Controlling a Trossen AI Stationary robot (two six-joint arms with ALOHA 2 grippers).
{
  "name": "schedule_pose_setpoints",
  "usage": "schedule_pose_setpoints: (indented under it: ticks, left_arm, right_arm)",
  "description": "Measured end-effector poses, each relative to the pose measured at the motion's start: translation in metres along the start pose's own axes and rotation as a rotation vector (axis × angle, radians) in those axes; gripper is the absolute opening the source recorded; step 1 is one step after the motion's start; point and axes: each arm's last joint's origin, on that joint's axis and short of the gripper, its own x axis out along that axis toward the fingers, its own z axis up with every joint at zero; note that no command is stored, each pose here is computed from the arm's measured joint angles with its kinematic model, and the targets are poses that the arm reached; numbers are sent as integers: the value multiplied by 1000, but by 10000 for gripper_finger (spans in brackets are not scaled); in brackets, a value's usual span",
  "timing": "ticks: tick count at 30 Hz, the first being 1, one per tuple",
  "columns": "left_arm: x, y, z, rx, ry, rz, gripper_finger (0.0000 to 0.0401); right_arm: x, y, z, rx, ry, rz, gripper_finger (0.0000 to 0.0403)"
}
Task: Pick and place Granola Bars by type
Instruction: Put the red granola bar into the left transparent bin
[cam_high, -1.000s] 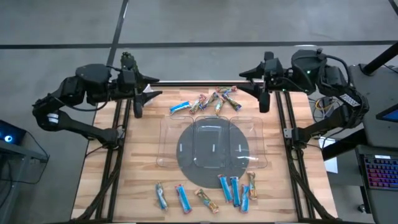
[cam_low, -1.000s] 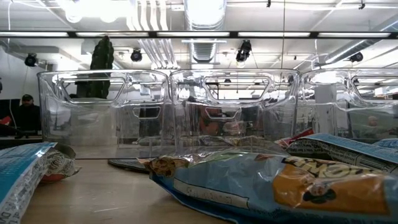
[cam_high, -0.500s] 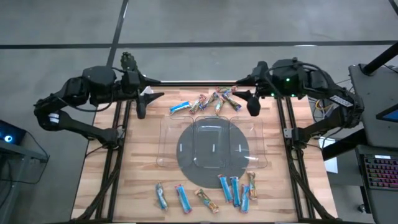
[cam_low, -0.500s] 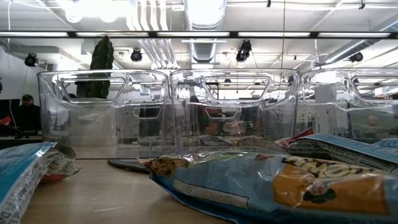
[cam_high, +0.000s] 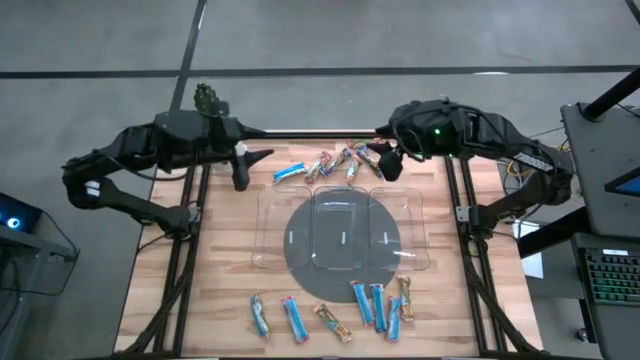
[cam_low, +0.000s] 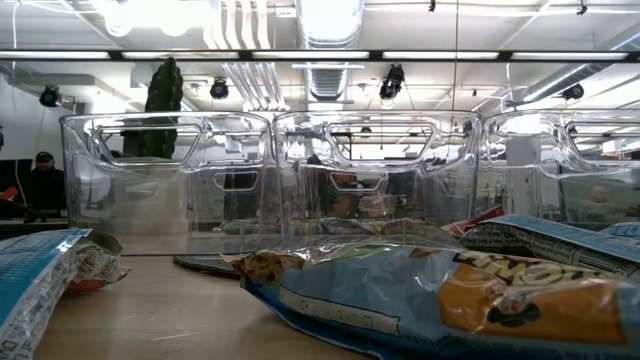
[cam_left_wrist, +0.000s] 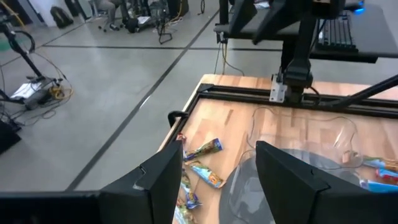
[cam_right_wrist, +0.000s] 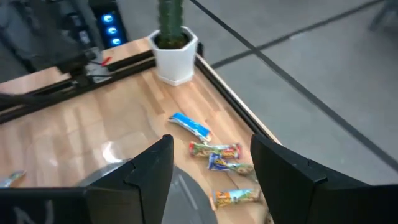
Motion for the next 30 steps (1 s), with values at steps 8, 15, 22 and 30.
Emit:
schedule_pose_setpoints:
  ticks: [8, 15, 22, 30]
  left_arm:
    - [3, -1, 0, -16, 9, 13, 186]
    - [-1, 1, 0, -19, -1, 17, 186]
    - [-1, 1, 0, -24, 0, 17, 186]
    - [-1, 1, -1, -31, 3, 17, 186]
  right_arm:
    - [-2, -30, 16, 70, 54, -121, 203]
    - [-5, -63, 24, 104, 165, -251, 203]
    - [20, -83, 23, 112, 337, -195, 203]
    - [73, -95, 14, 19, 499, -165, 203]
